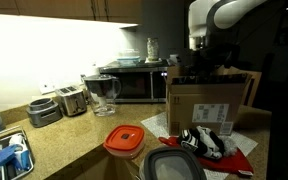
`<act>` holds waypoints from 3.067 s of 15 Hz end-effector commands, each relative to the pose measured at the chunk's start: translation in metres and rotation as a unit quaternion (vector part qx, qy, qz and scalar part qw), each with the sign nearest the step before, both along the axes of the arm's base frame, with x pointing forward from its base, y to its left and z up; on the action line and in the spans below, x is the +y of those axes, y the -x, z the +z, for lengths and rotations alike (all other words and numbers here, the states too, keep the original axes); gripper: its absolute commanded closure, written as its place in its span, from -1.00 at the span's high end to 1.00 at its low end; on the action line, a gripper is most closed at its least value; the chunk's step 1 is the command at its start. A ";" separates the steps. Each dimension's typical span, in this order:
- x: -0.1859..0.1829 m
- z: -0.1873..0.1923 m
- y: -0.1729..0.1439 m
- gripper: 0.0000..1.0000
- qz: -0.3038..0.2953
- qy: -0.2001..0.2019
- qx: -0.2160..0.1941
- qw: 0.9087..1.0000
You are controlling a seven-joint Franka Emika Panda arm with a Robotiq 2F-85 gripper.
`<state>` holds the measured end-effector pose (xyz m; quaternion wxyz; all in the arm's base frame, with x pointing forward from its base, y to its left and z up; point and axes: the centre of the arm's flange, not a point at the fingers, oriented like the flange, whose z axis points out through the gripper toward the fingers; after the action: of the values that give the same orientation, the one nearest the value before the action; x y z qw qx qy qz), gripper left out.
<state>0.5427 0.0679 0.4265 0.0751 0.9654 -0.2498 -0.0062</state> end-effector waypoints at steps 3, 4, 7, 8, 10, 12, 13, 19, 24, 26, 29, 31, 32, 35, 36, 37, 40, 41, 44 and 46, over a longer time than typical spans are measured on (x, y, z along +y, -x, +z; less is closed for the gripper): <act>0.021 0.012 -0.026 1.00 0.004 0.016 0.032 0.999; 0.022 0.011 -0.027 1.00 0.000 0.022 0.036 0.999; 0.015 0.004 -0.034 1.00 -0.018 0.039 0.052 0.998; 0.012 0.002 -0.036 1.00 -0.022 0.046 0.053 0.997; 0.005 -0.002 -0.040 1.00 -0.035 0.058 0.050 0.996; -0.003 -0.005 -0.044 1.00 -0.047 0.063 0.048 0.996; -0.005 -0.011 -0.045 1.00 -0.053 0.062 0.047 0.996; -0.003 -0.062 -0.050 1.00 -0.082 0.065 0.042 0.994; 0.000 -0.109 -0.055 1.00 -0.082 0.067 0.035 0.994; -0.001 -0.122 -0.053 1.00 -0.084 0.068 0.040 0.993; -0.003 -0.132 -0.049 1.00 -0.084 0.068 0.052 0.993; -0.003 -0.136 -0.046 1.00 -0.082 0.066 0.057 0.993; -0.003 -0.137 -0.046 1.00 -0.082 0.066 0.058 0.993; -0.002 -0.137 -0.043 0.47 -0.079 0.064 0.058 0.993; -0.001 -0.137 -0.043 0.33 -0.077 0.064 0.058 0.993; 0.001 -0.136 -0.042 0.20 -0.076 0.064 0.058 0.993; 0.005 -0.136 -0.040 -0.21 -0.071 0.064 0.058 0.994; 0.006 -0.136 -0.040 -0.33 -0.070 0.064 0.058 0.994; 0.008 -0.137 -0.039 -0.73 -0.068 0.064 0.060 0.994; 0.008 -0.136 -0.039 -0.99 -0.067 0.064 0.059 0.994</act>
<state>0.5924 0.0756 0.2903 0.1516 0.9363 -0.3104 -0.0639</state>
